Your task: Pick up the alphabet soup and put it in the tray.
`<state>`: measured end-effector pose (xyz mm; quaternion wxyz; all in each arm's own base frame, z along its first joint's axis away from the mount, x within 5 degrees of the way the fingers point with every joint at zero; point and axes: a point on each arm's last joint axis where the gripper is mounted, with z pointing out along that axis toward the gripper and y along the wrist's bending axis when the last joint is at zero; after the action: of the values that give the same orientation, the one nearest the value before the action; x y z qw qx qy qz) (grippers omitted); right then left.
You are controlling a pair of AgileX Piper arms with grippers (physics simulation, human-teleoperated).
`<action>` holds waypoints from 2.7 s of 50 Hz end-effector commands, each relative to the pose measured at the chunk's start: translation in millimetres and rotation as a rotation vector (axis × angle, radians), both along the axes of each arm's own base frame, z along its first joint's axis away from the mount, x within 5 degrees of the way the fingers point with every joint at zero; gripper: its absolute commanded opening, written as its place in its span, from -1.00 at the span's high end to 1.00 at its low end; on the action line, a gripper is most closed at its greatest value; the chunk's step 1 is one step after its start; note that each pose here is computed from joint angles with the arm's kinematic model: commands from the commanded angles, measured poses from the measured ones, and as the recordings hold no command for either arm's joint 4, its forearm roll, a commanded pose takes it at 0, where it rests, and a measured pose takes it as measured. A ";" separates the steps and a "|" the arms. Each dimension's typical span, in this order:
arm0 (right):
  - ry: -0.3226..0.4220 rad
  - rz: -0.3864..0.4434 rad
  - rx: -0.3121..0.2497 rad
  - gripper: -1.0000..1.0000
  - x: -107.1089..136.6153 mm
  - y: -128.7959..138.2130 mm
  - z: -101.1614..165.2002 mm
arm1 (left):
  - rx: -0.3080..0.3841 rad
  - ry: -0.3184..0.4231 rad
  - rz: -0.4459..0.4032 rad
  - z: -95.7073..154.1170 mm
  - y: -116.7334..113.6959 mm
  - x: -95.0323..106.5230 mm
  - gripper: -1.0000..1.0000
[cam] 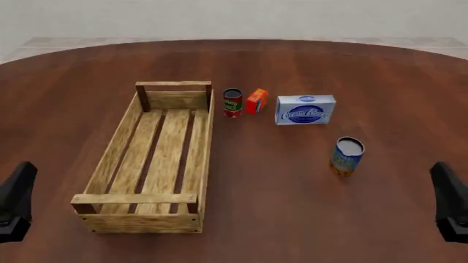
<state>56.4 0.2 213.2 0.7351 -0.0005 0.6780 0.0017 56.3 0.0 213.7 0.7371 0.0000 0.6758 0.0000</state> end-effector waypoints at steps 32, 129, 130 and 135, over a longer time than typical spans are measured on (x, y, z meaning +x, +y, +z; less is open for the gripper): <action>0.025 0.043 -0.040 -1.00 9.8 3.1 25.6 | 0.000 0.001 0.000 0.7 0.0 0.3 -1.00; 0.596 0.098 -0.035 -1.00 195.8 25.9 55.8 | 0.000 0.001 0.000 0.7 0.0 0.3 -1.00; 0.598 0.099 -0.034 -1.00 196.1 26.2 54.0 | 0.000 0.001 0.000 0.7 0.0 0.3 -1.00; 0.607 0.093 -0.027 -1.00 197.2 25.3 49.6 | 0.000 0.001 0.000 0.7 0.0 0.3 -1.00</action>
<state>250.8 25.2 274.6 0.5077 -0.0471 0.8599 0.0231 56.6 0.0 214.4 0.7368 0.0000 0.6761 0.0000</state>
